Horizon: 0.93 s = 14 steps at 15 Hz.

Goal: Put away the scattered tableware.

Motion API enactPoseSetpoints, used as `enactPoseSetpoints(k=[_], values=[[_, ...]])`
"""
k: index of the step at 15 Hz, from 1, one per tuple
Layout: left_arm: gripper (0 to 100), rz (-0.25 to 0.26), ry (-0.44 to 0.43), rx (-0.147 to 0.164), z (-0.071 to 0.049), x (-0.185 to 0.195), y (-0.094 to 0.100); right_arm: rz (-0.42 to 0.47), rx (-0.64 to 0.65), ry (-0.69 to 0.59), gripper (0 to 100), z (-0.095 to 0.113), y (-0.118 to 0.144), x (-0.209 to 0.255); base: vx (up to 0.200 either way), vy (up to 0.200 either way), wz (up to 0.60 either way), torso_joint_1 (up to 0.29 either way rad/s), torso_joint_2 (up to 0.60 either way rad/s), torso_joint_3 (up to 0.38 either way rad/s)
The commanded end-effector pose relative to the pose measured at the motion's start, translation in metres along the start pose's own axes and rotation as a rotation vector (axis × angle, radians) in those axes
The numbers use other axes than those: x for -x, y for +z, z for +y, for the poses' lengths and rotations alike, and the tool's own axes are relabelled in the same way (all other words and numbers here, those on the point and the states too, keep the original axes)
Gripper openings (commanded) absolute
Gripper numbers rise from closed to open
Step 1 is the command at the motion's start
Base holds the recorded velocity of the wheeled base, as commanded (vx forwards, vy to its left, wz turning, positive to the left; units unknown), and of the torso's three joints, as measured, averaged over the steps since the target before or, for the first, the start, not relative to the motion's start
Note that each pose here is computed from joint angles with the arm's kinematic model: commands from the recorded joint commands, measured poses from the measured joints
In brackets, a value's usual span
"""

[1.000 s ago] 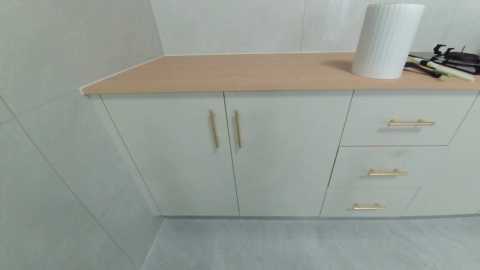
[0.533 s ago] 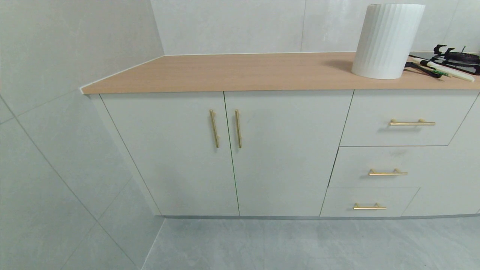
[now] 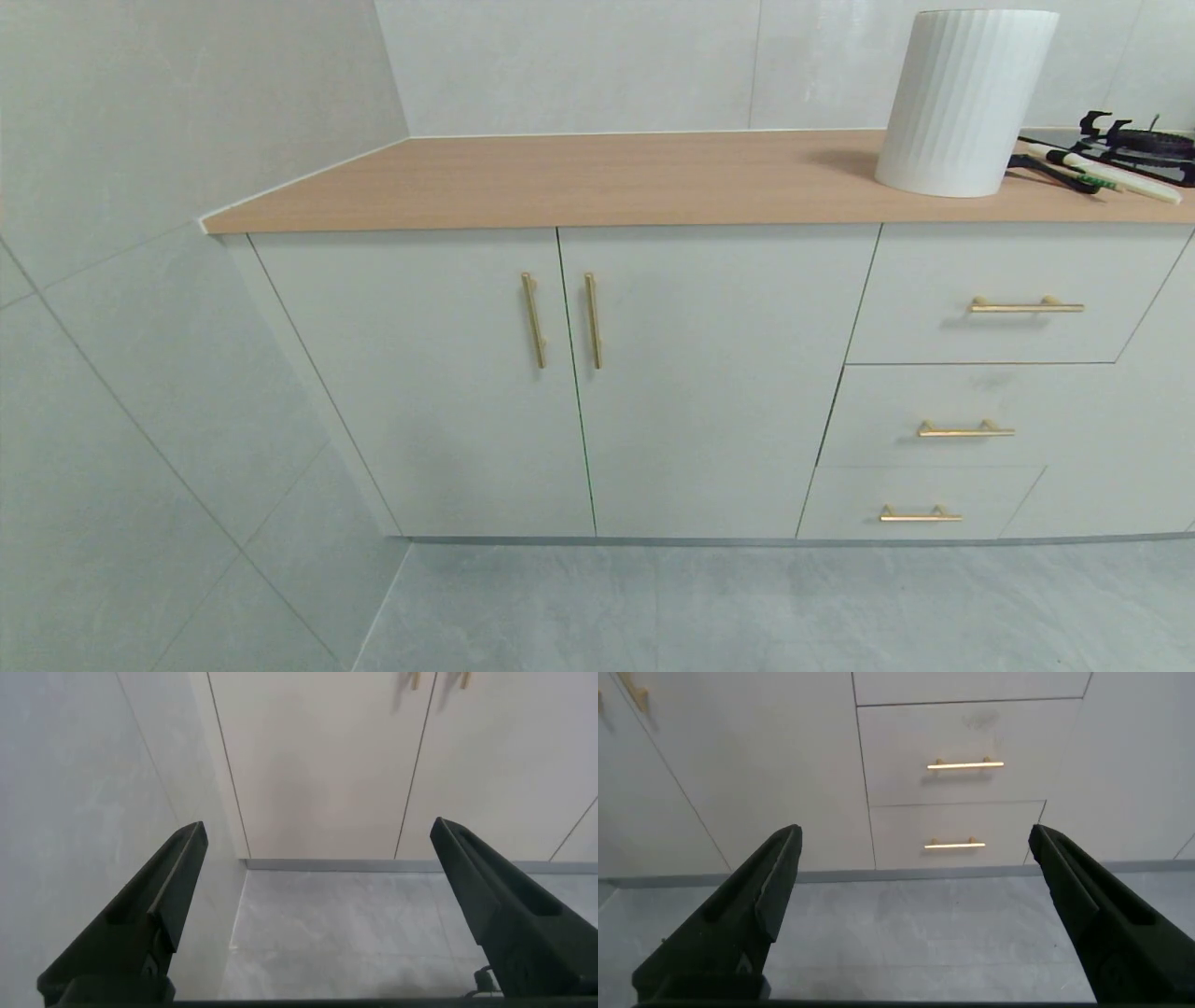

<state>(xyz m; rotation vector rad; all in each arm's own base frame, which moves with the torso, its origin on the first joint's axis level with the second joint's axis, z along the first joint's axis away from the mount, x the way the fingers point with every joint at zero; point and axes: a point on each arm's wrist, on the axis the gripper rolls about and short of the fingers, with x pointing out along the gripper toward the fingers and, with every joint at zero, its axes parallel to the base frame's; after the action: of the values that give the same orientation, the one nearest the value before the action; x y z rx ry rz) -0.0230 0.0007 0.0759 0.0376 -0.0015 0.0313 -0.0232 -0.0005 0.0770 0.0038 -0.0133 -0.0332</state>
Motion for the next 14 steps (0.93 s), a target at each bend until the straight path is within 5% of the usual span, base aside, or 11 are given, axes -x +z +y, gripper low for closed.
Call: enactPoseSetpoints(k=[1, 4, 9, 14], values=[[100, 0.002, 0.001, -0.001, 0.0, -0.0002, 0.0, 0.007, 0.007, 0.006, 100, 0.0, -0.0007, -0.0005, 0.0, 0.0, 0.0, 0.0, 0.0, 0.0], [100, 0.001, 0.001, 0.038, 0.0, -0.0002, 0.0002, 0.007, 0.002, 0.004, 100, 0.0, -0.0007, -0.0005, 0.0, 0.0, 0.0, 0.0, 0.0, 0.0], [100, 0.001, 0.001, 0.039, 0.0, -0.0002, 0.0002, 0.006, 0.001, 0.004, 100, 0.0, -0.0007, -0.0004, 0.0, 0.0, 0.0, 0.0, 0.0, 0.0], [100, 0.001, 0.001, 0.03, 0.0, -0.0002, 0.0002, 0.006, 0.001, 0.004, 100, 0.0, -0.0007, -0.0004, 0.0, -0.2, 0.0, 0.002, 0.0, 0.005]])
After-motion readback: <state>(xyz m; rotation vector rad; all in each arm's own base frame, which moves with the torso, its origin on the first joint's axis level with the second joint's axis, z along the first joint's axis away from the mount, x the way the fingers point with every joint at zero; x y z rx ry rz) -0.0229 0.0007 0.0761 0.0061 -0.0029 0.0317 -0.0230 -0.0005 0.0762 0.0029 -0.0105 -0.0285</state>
